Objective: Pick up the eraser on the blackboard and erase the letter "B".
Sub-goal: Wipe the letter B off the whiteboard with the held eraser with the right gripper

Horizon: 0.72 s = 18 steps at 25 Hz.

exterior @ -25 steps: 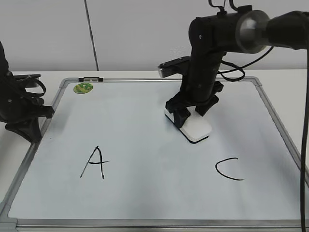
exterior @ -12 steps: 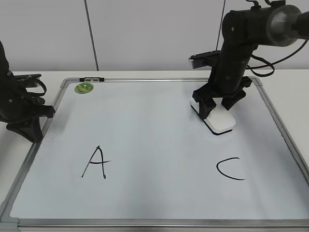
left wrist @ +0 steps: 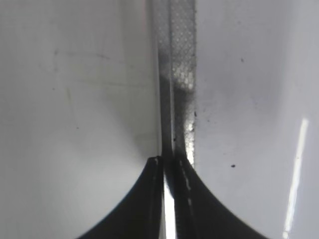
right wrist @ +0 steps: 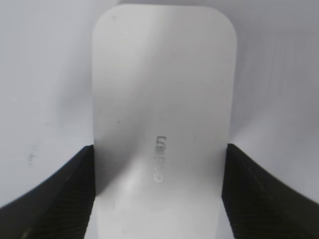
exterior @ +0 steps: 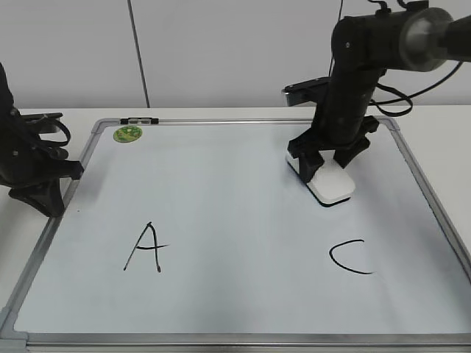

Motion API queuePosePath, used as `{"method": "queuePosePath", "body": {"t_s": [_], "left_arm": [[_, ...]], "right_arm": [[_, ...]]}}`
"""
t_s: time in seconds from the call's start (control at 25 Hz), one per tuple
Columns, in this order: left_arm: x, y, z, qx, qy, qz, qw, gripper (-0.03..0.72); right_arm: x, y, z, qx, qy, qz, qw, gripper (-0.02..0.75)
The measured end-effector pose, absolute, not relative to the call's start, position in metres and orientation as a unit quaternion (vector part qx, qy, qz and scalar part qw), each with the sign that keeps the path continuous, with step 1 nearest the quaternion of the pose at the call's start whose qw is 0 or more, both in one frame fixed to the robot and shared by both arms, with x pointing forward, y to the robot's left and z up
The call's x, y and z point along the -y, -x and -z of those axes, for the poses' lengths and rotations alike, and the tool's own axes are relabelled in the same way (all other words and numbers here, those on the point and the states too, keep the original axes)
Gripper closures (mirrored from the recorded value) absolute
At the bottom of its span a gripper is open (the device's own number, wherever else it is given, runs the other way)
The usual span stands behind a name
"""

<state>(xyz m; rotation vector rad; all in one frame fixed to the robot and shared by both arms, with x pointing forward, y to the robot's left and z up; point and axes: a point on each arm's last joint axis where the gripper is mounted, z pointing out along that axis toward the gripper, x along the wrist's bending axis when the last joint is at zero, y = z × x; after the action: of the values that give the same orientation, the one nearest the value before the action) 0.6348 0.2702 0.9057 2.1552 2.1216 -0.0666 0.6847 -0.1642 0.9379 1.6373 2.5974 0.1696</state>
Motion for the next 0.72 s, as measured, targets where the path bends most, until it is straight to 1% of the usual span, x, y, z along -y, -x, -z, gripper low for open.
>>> {"method": "queuePosePath", "body": {"t_s": [0.08,0.28,0.36,0.48,0.6,0.72], "left_arm": [[-0.27,-0.635,-0.906,-0.7,-0.711,0.023,0.058,0.678],[-0.27,-0.635,-0.906,-0.7,-0.711,0.023,0.058,0.678],[-0.27,-0.635,-0.906,-0.7,-0.711,0.023,0.058,0.678],[-0.27,-0.635,-0.906,-0.7,-0.711,0.023,0.058,0.678],[-0.27,-0.635,-0.906,-0.7,-0.711,0.023,0.058,0.678],[-0.27,-0.635,-0.906,-0.7,-0.711,0.023,0.058,0.678]], "right_arm": [[0.145,-0.678,-0.938,-0.856,-0.512,-0.055,0.034,0.187],[0.069,-0.647,-0.936,-0.891,-0.445,-0.088,0.009,0.187],[0.049,-0.637,-0.935,-0.905,-0.415,-0.097,0.007,0.187],[0.039,-0.633,-0.935,-0.911,-0.398,-0.103,0.008,0.187],[0.035,-0.633,-0.94,-0.914,-0.394,-0.094,-0.007,0.187],[0.034,-0.637,-0.96,-0.919,-0.385,-0.086,0.001,0.187]]}}
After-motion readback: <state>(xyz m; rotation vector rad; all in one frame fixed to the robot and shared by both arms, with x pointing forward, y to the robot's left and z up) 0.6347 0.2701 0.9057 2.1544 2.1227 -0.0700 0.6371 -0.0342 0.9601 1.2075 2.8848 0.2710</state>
